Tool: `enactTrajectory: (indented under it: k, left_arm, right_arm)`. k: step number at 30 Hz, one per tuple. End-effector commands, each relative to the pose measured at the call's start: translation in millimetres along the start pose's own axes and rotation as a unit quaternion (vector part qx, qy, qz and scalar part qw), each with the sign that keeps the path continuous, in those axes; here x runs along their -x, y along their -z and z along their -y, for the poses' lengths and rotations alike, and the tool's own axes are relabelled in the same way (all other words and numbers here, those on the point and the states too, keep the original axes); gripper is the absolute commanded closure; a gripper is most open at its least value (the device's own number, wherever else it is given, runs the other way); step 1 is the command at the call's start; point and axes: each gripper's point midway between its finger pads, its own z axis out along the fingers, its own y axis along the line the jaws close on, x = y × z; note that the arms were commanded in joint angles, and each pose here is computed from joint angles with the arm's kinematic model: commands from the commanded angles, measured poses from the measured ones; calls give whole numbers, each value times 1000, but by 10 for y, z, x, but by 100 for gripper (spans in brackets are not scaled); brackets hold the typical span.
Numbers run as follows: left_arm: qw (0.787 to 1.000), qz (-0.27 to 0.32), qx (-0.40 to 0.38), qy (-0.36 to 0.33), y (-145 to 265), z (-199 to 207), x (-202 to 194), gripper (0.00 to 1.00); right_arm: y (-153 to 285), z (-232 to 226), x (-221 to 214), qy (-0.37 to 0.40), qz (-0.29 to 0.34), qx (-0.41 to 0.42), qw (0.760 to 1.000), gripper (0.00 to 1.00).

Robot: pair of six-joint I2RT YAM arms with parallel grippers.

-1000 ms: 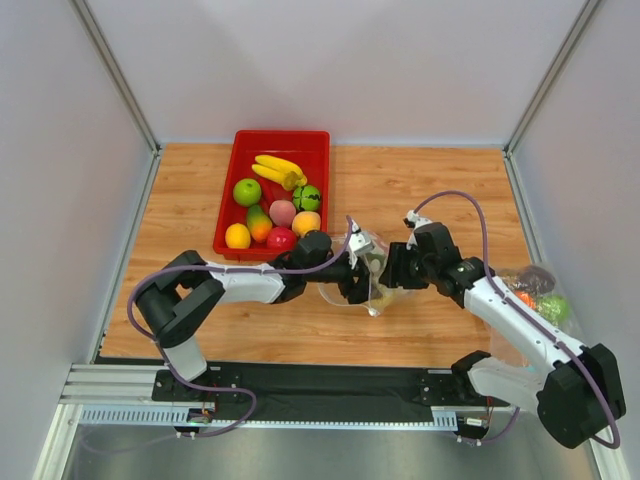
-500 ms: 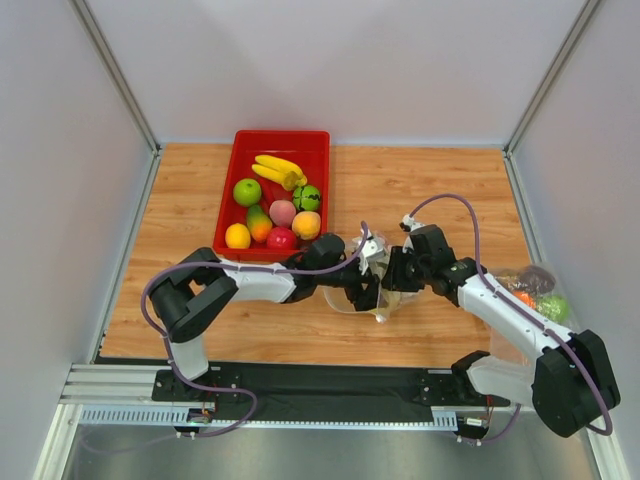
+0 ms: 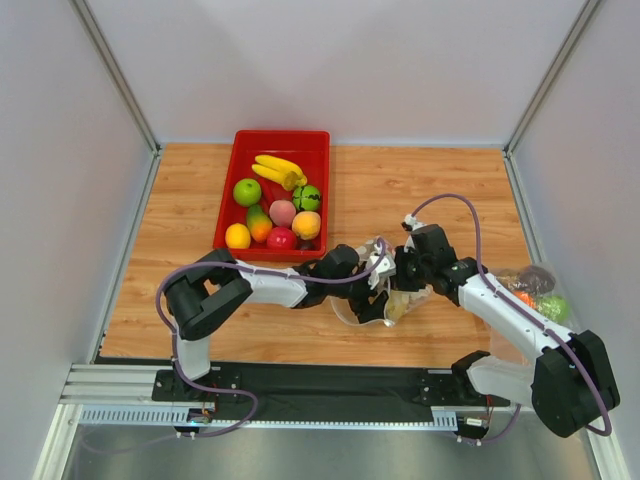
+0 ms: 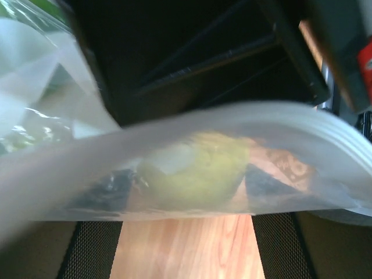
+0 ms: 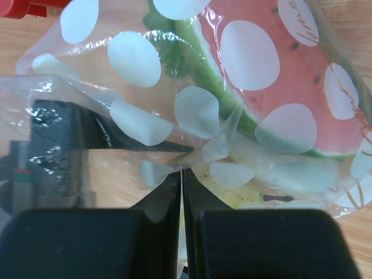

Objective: Open the zip-top bag and remove the fake food

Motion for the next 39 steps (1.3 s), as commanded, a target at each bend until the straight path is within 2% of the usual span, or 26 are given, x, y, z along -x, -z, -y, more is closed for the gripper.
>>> enactTrajectory:
  k: [1, 2, 5, 6, 12, 14, 28, 34, 37, 38, 39]
  left_arm:
    - [1000, 4, -4, -17, -92, 45, 82, 16]
    - [1000, 3, -1, -14, -111, 28, 67, 17]
    - [1000, 3, 4, -11, -138, 12, 76, 38]
    - [1000, 3, 8, -9, -137, 0, 74, 50]
    - [1000, 7, 21, -13, -65, -14, 85, 74]
    - [1000, 6, 22, -14, -24, 2, 91, 78]
    - [996, -40, 69, -25, 476, 33, -1, 79]
    - [996, -47, 75, -22, 553, 22, -18, 79]
    - [996, -50, 76, -21, 532, 11, -1, 79]
    - [996, -50, 77, -18, 532, 3, 2, 79]
    - [995, -49, 80, -18, 536, -9, 26, 79]
  right_arm:
    - [16, -32, 69, -6, 16, 8, 1000, 97]
    - [10, -28, 64, -5, 15, 8, 1000, 97]
    - [18, -16, 60, -6, 16, 6, 1000, 98]
    - [31, -15, 61, -5, 17, 6, 1000, 98]
    - [75, 23, 70, -1, 23, -3, 1000, 98]
    - [69, 56, 76, -4, 25, -8, 1000, 98]
    - [-25, 312, 25, -3, 17, -58, 998, 98]
    - [46, 185, 117, 12, 35, -24, 999, 97]
    - [298, -34, 266, 46, 79, 24, 996, 84]
    - [464, -105, 317, 66, 102, 39, 992, 71]
    - [576, -183, 359, 79, 115, 54, 989, 65]
